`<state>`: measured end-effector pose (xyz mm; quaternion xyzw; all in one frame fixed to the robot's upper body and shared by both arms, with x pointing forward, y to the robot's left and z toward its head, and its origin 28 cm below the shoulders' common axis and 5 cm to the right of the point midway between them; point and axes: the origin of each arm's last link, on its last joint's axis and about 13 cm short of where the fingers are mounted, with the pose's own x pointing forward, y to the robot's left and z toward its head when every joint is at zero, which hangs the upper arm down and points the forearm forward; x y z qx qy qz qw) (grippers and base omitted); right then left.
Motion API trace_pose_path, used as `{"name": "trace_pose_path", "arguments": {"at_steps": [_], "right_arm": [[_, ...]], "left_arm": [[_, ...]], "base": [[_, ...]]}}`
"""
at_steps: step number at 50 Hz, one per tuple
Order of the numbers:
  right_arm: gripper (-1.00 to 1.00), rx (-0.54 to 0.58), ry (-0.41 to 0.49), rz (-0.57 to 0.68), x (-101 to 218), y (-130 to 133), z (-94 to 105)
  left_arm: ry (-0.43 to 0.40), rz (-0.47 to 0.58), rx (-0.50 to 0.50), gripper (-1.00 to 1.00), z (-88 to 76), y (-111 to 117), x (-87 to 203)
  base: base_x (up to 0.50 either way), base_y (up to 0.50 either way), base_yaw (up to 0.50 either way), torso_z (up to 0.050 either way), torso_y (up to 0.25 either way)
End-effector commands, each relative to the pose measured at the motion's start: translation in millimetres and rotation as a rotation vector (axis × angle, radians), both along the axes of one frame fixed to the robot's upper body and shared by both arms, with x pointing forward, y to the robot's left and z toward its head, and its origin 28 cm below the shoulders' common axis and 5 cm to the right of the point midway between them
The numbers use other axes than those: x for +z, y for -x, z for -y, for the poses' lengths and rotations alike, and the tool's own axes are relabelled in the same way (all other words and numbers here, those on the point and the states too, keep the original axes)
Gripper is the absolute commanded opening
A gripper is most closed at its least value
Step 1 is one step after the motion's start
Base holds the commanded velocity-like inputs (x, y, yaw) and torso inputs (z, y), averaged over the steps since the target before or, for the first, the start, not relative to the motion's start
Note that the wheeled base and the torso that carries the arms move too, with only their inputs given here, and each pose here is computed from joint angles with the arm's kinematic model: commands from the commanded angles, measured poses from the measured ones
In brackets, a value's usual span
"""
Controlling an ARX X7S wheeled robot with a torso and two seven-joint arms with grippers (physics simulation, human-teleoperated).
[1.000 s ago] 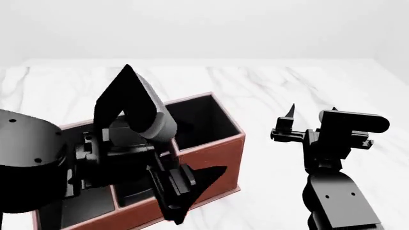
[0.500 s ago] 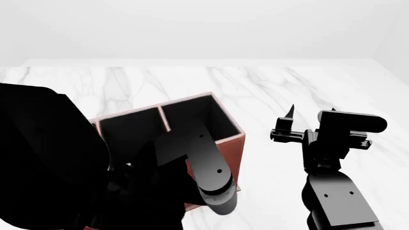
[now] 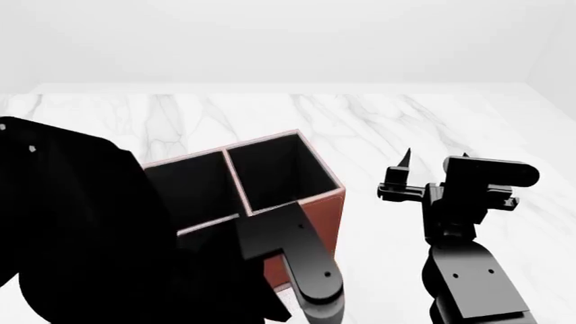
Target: Pick up the book and place it in the left compartment of the caddy.
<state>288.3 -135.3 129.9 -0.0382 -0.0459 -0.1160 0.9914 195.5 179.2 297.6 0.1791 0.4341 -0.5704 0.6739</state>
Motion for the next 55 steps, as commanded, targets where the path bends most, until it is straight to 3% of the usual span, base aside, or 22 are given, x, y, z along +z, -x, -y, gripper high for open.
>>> {"name": "trace_pose_path", "arguments": {"at_steps": [1,32,55], "right_arm": [[1.00,0.003,-0.004,-0.001,-1.4,-0.5,-0.5],[1.00,0.006,-0.019,-0.010,-5.7,-1.5,-0.2],[1.00,0.015,-0.027,-0.020,-9.9,-2.7,-1.9]], "left_arm": [[-0.026,-0.029,-0.013,1.00,2.7,-3.7,-6.8],[-0.103,-0.053,0.019,1.00,1.3,-25.0,-22.8],[-0.135,-0.053,0.051,1.00,-3.7,-55.8,-51.2]], "base": [[0.00,0.00,0.00,0.000,0.000],[0.00,0.00,0.00,0.000,0.000],[0.00,0.00,0.00,0.000,0.000]]}}
